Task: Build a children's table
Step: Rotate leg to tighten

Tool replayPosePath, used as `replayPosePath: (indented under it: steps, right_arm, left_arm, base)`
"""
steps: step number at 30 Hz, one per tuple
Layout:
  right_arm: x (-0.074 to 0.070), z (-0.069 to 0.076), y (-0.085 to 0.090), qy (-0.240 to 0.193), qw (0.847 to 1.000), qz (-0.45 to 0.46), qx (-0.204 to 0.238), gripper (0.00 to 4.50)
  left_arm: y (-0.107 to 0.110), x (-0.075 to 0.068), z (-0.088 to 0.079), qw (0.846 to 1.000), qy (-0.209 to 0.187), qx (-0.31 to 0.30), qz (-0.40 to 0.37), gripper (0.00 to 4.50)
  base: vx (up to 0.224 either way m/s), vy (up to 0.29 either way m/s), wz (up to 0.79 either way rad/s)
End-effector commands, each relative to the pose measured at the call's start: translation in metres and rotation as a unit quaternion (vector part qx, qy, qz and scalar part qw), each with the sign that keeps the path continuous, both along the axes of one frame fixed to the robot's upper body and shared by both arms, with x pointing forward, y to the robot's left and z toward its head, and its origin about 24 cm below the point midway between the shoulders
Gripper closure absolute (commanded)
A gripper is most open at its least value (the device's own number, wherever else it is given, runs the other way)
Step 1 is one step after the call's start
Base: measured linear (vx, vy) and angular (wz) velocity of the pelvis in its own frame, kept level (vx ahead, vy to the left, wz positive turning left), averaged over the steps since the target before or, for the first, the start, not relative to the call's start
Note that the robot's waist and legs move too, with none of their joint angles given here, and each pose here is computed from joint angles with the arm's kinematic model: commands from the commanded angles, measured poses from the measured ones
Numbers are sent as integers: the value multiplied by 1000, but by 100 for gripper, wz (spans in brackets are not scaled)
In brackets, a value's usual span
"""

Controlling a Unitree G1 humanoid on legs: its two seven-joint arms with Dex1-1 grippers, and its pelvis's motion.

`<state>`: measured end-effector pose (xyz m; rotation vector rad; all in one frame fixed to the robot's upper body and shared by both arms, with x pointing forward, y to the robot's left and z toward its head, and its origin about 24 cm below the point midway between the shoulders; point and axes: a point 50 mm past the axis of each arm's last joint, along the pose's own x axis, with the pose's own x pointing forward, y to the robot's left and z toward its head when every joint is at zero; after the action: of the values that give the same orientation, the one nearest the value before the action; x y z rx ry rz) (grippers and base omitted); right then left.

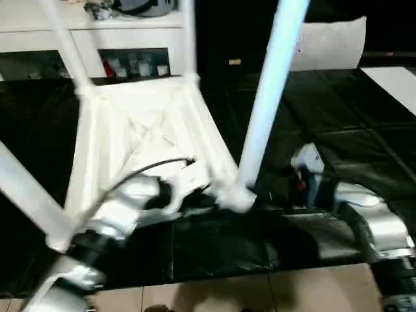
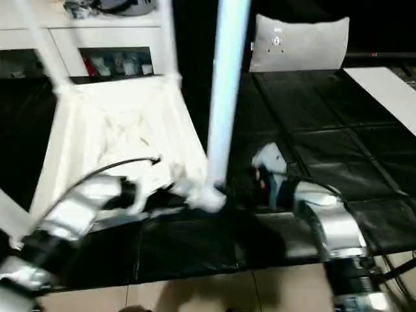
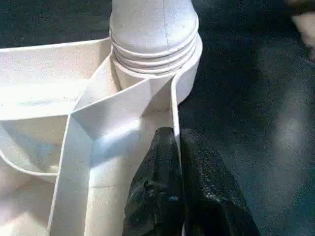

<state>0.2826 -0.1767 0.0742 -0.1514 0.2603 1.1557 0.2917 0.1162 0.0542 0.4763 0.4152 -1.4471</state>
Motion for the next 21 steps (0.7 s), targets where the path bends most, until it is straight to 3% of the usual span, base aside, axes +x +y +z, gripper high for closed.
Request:
replayPosePath:
  steps: [1,9,21]
  right_arm:
    - [-2,5,3,2,999,48,6,53]
    - [-9,3,7,68,986,149,14,105]
    - [-12,1,10,109,976,185,31,209]
  left_arm:
    - [-12,-11,1,996,7,5,-91,450]
    - [-8,-11,5,986,15,27,-166,450]
    - [-6,-10,6,981,19,35,-191,450]
  base:
    - [0,0,0]
    - [0,0,0]
    - [0,0,0]
